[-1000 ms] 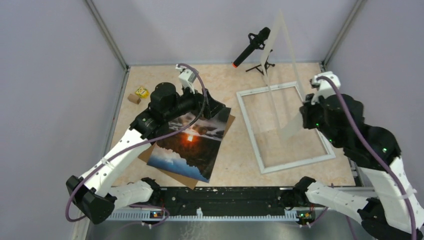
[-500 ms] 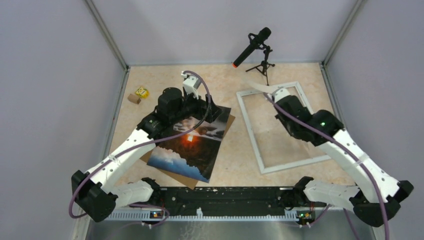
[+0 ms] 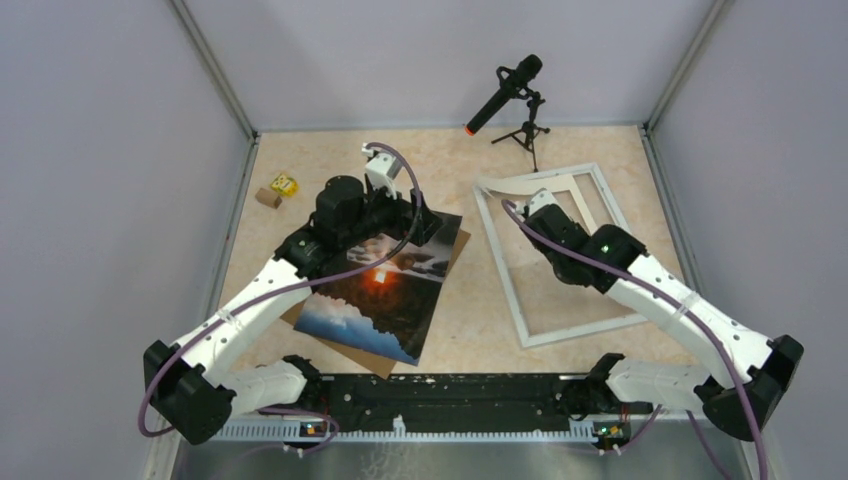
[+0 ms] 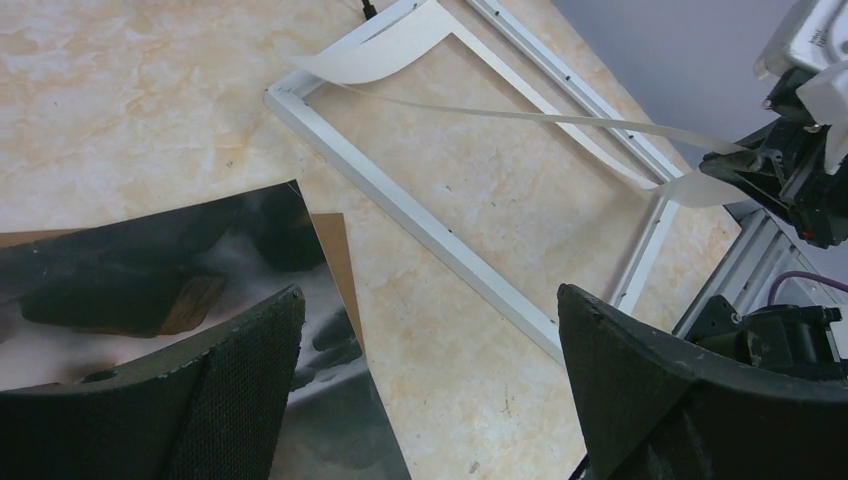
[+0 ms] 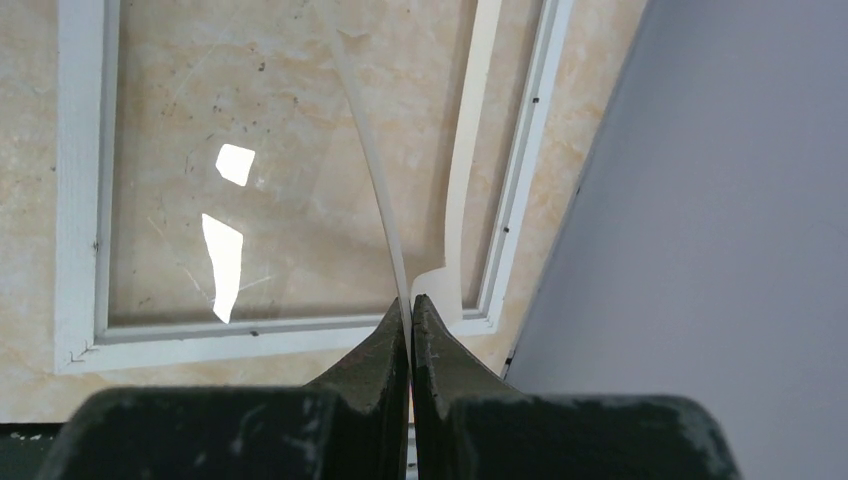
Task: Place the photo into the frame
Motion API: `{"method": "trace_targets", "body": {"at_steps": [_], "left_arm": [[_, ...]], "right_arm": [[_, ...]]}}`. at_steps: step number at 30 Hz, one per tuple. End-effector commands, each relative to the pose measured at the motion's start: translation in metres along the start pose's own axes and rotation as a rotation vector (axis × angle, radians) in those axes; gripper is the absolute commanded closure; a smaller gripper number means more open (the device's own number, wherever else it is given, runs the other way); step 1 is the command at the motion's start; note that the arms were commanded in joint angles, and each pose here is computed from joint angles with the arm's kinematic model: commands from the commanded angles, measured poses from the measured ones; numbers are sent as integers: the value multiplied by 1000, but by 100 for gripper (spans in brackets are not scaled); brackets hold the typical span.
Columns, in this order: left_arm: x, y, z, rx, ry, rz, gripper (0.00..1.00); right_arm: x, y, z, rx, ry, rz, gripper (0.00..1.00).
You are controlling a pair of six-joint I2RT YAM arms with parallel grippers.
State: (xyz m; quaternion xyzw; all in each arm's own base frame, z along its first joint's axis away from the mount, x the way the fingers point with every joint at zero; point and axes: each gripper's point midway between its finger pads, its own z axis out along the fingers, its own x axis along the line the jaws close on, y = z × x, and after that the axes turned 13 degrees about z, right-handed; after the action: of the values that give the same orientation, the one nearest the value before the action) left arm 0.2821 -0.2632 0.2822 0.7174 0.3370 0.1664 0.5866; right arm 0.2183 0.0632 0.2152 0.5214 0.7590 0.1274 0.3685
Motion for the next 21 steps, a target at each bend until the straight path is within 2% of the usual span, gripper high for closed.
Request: {"method": "trace_targets", "body": {"at_steps": [1,5,10,15,21], "left_arm": [[7,10,2,-45,29,35,2],[17,5,4,-29,76,41,2],[12,4,4,-33,53,35,2],[13,2,6,-23,52,28,2],[14,-2,8,-10,54,25,2]], "right_arm": [[-3,11,11,-22,-37,51,100],[-12,6,20,-1,-82,80,100],[-28,-9,36,41,-149,116,100],[-34,-5,40,-3,-126,137,100],[-18,-2,54,-10,-73,103,99]]}}
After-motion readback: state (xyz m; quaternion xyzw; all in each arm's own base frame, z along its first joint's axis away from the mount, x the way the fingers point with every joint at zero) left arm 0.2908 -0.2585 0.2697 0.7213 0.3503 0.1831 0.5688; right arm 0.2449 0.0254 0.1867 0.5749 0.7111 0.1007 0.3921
